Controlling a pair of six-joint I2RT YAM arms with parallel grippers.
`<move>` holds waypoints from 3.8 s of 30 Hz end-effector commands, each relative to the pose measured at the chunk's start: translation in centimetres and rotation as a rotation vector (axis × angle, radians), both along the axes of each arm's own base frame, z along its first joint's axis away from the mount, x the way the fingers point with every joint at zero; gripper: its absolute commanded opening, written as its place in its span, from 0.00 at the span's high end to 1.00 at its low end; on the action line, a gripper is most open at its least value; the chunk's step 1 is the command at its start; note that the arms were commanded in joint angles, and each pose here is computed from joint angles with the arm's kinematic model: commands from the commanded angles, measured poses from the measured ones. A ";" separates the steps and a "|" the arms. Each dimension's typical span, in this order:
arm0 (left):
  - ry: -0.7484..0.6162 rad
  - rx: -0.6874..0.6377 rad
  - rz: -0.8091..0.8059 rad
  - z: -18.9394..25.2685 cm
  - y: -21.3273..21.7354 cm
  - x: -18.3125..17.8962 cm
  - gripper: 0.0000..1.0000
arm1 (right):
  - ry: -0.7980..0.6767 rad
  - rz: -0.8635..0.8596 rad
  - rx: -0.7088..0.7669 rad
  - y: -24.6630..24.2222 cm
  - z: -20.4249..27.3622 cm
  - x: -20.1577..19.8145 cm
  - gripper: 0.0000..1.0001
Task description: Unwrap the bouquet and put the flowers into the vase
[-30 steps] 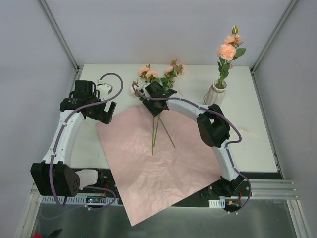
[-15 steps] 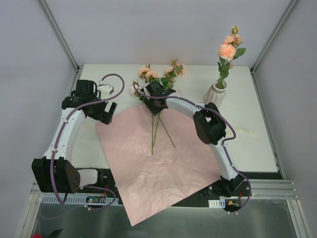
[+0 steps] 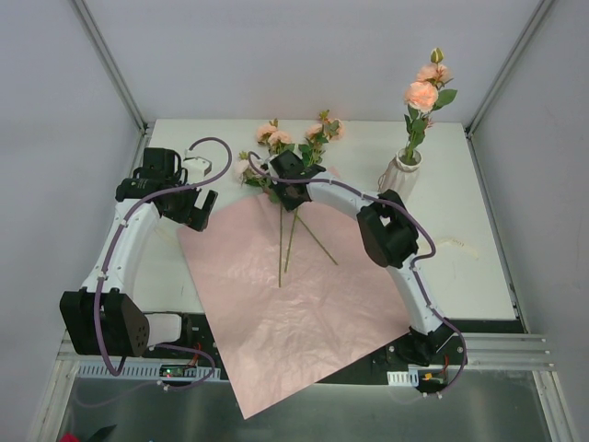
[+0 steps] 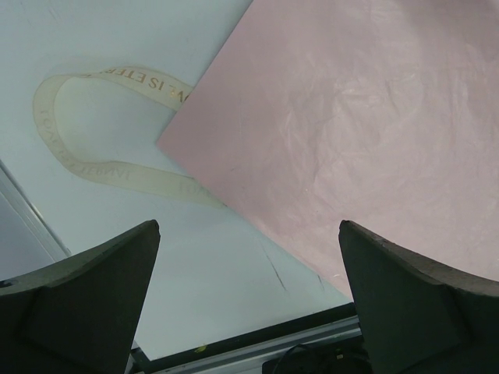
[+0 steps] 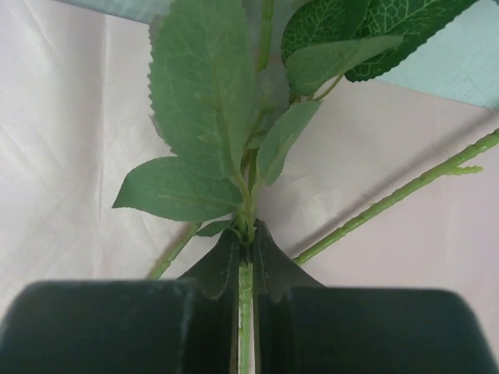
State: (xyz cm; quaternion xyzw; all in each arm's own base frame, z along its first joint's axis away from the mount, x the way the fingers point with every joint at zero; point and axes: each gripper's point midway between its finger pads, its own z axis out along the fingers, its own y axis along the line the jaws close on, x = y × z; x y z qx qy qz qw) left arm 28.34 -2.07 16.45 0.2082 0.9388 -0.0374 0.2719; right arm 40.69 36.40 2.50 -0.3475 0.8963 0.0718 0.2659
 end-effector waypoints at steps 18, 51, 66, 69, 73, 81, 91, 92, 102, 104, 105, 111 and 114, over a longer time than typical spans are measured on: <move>-0.020 0.030 0.039 0.6 1.0 -0.8 0.01 | -0.432 -0.077 0.597 -1.6 27.9 -2.0 0.99; -0.054 -0.078 0.058 1.8 0.7 -0.2 0.01 | -1.507 -0.564 0.609 -30.9 51.7 -0.2 0.99; -0.049 -0.068 0.047 1.8 0.8 -0.1 0.01 | -1.453 -0.606 0.571 -32.2 47.2 2.1 0.99; -0.048 -0.065 0.046 1.8 0.9 -0.1 0.01 | -1.438 -0.614 0.559 -32.3 46.1 2.4 0.99; -0.051 -0.058 0.045 1.8 1.0 -0.2 0.01 | -1.416 -0.605 0.553 -32.2 44.7 2.1 0.99; -0.056 -0.050 0.044 1.8 1.1 -0.3 0.01 | -1.429 -0.597 0.639 -32.5 44.3 -3.4 0.59; -0.048 -0.074 0.049 1.8 0.7 -0.3 0.01 | -1.345 -0.490 0.749 -29.4 43.7 -8.7 0.48; -0.048 -0.076 0.048 1.7 0.7 -0.3 0.01 | -1.308 -0.464 0.753 -28.5 43.4 -8.5 0.46; -0.028 -0.069 0.090 1.4 1.1 -0.2 0.01 | -0.767 -0.212 0.550 -12.6 32.7 -5.8 0.29; -0.030 -0.068 0.089 1.4 1.1 -0.2 0.01 | -0.662 -0.181 0.535 -8.9 30.0 -5.6 0.28; -0.030 -0.067 0.089 1.3 1.1 -0.3 0.01 | -0.628 -0.154 0.526 -7.2 29.0 -6.1 0.28; -0.027 -0.051 0.092 1.1 1.4 -0.5 0.01 | -0.315 -0.189 0.315 -1.6 19.2 -3.5 0.28; -0.017 -0.036 0.098 0.7 1.6 -0.7 0.01 | -0.231 -0.174 0.233 -0.1 14.9 -2.8 0.28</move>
